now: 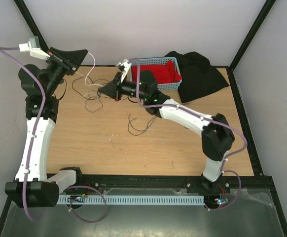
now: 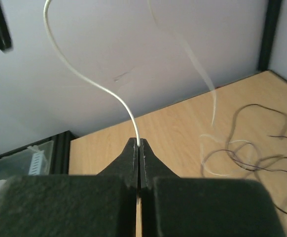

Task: Zip-tie the wires
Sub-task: Untie the cable at the center of the board.

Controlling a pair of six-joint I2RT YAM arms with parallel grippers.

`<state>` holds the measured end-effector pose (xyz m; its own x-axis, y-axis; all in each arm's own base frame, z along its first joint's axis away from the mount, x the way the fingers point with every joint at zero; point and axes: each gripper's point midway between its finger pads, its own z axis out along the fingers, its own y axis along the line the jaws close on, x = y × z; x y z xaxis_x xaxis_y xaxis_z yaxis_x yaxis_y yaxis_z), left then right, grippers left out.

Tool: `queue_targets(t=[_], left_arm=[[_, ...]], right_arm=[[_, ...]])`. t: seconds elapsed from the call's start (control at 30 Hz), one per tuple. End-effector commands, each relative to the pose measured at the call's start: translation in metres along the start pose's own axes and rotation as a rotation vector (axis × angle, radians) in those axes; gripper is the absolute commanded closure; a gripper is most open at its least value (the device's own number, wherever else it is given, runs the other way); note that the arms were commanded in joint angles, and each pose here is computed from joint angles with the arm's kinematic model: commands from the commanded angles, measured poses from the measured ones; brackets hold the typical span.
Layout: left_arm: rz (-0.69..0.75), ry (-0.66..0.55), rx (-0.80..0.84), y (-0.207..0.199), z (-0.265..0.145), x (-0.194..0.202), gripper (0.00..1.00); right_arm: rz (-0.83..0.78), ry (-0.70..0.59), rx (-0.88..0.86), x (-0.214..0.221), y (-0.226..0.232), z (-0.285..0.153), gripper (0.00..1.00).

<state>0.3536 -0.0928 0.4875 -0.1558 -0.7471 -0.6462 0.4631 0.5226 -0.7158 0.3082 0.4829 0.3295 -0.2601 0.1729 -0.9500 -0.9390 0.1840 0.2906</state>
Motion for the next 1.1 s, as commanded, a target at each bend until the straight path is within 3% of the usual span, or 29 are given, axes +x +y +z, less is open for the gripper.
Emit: queue_targets(t=[0.0,0.23,0.4,0.63,0.8,1.07], left_arm=[[0.01,-0.001,-0.041,0.025,-0.006,0.005,0.69],[-0.023,0.123,-0.124,0.085,-0.025,0.044,0.41],[-0.018,0.121,-0.216,0.118,-0.047,0.063,0.26],[-0.016,0.142,-0.518,0.199,-0.085,0.092,0.2],[-0.001,0.232,-0.533,0.219,-0.091,0.115,0.19],[0.111,0.358,-0.603,0.259,-0.099,0.15,0.04]], right_arm=[[-0.111,-0.022,0.139,-0.063,-0.005,-0.038,1.0],[-0.256,-0.097,0.201,-0.164,0.015,-0.065,1.0],[-0.342,-0.176,0.201,-0.225,0.032,-0.069,1.0],[-0.426,-0.285,0.274,-0.279,0.048,-0.095,1.0],[-0.475,-0.342,0.315,-0.304,0.063,-0.12,1.0],[-0.484,-0.342,0.319,-0.304,0.074,-0.135,1.0]])
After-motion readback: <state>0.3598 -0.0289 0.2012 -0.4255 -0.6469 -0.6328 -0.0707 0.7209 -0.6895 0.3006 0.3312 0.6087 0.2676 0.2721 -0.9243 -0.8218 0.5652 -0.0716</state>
